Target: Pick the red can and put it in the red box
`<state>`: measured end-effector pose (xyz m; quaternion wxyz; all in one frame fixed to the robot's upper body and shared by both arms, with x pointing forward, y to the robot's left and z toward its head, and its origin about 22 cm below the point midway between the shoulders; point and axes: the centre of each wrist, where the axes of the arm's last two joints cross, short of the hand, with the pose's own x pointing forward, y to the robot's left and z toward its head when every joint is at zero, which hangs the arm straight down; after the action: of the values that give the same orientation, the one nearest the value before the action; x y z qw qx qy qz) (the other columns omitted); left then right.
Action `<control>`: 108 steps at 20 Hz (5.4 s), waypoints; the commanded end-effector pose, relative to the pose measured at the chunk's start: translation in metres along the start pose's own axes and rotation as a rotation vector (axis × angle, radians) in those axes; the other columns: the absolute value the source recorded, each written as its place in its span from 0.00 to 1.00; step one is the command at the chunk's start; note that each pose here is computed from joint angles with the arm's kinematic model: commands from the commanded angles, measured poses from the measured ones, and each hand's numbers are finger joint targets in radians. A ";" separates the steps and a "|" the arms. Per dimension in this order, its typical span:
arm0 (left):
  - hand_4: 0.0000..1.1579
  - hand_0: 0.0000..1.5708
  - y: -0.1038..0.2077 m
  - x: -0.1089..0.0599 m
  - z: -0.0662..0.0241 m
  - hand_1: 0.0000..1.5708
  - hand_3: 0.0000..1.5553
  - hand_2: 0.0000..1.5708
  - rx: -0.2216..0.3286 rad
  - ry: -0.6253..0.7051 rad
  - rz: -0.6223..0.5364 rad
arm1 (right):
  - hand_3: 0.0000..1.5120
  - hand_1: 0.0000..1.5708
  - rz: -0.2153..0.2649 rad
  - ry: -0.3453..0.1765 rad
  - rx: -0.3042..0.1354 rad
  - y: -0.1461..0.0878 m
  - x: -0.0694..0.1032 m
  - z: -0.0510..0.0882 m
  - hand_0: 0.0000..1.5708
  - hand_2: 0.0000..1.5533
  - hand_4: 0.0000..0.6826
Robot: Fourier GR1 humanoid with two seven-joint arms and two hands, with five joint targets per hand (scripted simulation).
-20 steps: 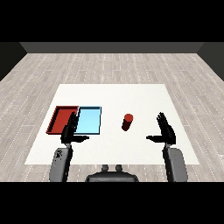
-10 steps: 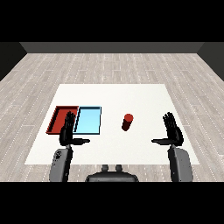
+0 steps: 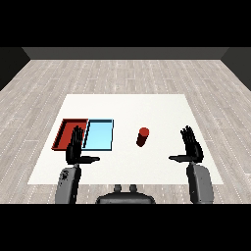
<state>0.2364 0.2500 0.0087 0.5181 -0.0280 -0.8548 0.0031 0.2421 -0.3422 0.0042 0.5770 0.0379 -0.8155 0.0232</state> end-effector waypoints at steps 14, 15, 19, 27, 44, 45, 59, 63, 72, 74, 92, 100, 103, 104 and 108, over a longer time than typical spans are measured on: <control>0.00 0.00 -0.006 -0.008 0.0064 0.00 0.00 0.00 0.005 -0.024 0.033 | 0.00 0.00 -0.019 0.061 0.016 0.041 -0.004 -0.067 0.00 0.00 0.00; 0.00 0.00 0.006 -0.002 -0.0021 0.00 0.00 0.00 0.023 -0.020 0.014 | 0.00 0.00 -0.056 0.096 0.033 0.019 -0.019 -0.057 0.00 0.00 0.00; 0.00 0.00 0.019 0.008 -0.0046 0.00 0.00 0.00 0.017 -0.029 0.028 | 0.00 0.00 -0.126 0.117 0.021 0.059 -0.039 -0.052 0.00 0.00 0.00; 0.00 0.00 -0.011 -0.001 0.0034 0.00 0.00 0.00 0.041 -0.015 0.018 | 0.00 0.00 -0.183 0.133 0.004 0.064 -0.037 -0.058 0.00 0.00 0.00; 0.00 0.00 0.000 0.007 0.0045 0.00 0.00 0.00 0.045 -0.020 0.015 | 0.00 0.00 -0.270 0.193 0.013 0.116 -0.092 -0.069 0.00 0.00 0.00; 0.00 0.00 0.003 0.001 -0.0103 0.00 0.00 0.00 0.042 -0.014 0.035 | 0.00 0.00 -0.274 0.179 0.016 0.102 -0.086 -0.063 0.00 0.00 0.00; 0.00 0.00 0.009 -0.003 0.0127 0.00 0.00 0.00 0.009 -0.020 0.048 | 0.00 0.00 -0.277 0.221 0.006 0.124 -0.090 -0.068 0.00 0.00 0.00; 0.00 0.00 -0.007 0.003 -0.0147 0.00 0.00 0.00 0.009 -0.038 0.054 | 0.00 0.00 -0.262 0.238 0.009 0.120 -0.106 -0.076 0.00 0.00 0.00; 0.00 0.00 -0.022 -0.006 0.0012 0.00 0.00 0.00 0.020 -0.033 0.028 | 0.00 0.00 -0.270 0.238 0.008 0.149 -0.101 -0.070 0.00 0.00 0.00; 0.00 0.00 0.026 -0.003 0.0005 0.00 0.00 0.00 0.033 -0.029 0.022 | 0.00 0.00 -0.249 0.246 0.042 0.144 -0.110 -0.082 0.00 0.00 0.00; 0.00 0.00 0.016 0.008 -0.0101 0.00 0.00 0.00 0.027 -0.057 0.061 | 0.00 0.00 -0.247 0.305 0.057 0.148 -0.114 -0.083 0.00 0.00 0.00; 0.00 0.00 0.017 0.009 0.0039 0.00 0.00 0.00 0.023 -0.023 0.048 | 0.00 0.00 -0.228 0.346 0.022 0.179 -0.112 -0.098 0.00 0.00 0.00; 0.00 0.00 0.006 0.013 -0.0080 0.00 0.00 0.00 0.036 -0.038 0.045 | 0.97 0.97 -0.122 0.318 -0.025 0.175 -0.112 -0.104 0.97 0.97 0.72; 0.00 0.00 -0.005 0.016 0.0048 0.00 0.00 0.00 0.028 -0.043 0.055 | 0.97 0.97 -0.134 0.329 -0.041 0.166 -0.106 -0.116 0.97 0.97 0.72; 0.00 0.00 -0.005 0.010 -0.0051 0.00 0.00 0.00 0.027 -0.040 0.067 | 0.94 0.98 -0.023 0.385 -0.019 0.171 -0.113 -0.105 0.98 0.95 0.84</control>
<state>0.2384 0.2524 0.0229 0.5007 -0.0418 -0.8641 0.0297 0.3621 -0.1570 -0.0664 0.7124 0.0628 -0.6989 -0.0051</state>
